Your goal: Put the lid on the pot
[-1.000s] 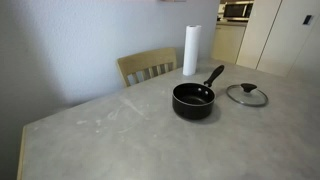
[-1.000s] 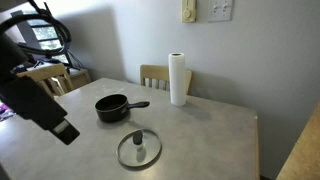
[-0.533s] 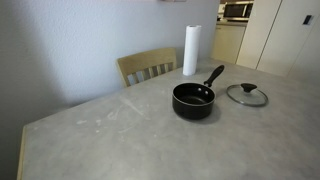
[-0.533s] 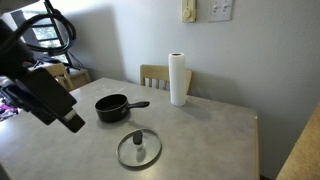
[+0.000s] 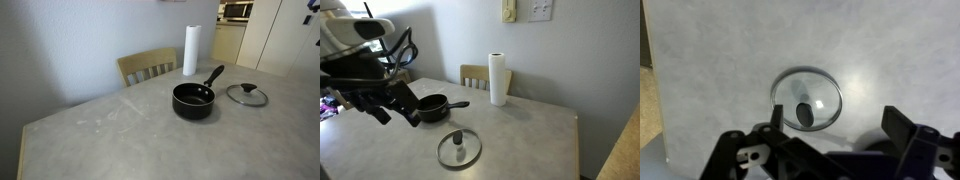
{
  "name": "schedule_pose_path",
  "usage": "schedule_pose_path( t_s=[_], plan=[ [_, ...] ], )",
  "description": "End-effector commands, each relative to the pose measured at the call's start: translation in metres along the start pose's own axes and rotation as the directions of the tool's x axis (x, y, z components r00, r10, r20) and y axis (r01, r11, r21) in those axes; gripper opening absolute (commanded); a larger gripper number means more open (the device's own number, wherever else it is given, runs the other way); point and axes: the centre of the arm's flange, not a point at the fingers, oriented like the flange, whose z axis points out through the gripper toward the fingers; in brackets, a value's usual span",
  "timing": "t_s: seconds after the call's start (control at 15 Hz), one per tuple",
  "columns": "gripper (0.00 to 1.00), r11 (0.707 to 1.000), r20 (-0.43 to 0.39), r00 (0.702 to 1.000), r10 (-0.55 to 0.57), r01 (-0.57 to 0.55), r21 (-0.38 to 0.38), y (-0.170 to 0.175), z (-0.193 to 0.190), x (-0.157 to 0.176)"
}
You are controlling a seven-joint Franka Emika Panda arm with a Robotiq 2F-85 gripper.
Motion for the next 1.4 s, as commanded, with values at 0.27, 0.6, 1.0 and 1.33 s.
schedule_pose_path(
  t_s=[0.27,0.6,1.0,1.33],
  plan=[
    [1.00,1.000,-0.028,0.999,0.020,-0.020,0.008,0.000,0.027,0.011],
    [1.00,0.998,-0.014,0.998,-0.062,0.063,0.012,0.007,0.046,0.019],
    [1.00,0.980,0.015,0.982,-0.189,0.187,0.067,0.035,0.075,0.039],
    [1.00,0.978,0.057,0.981,-0.185,0.178,0.108,0.052,0.122,0.065]
  ],
)
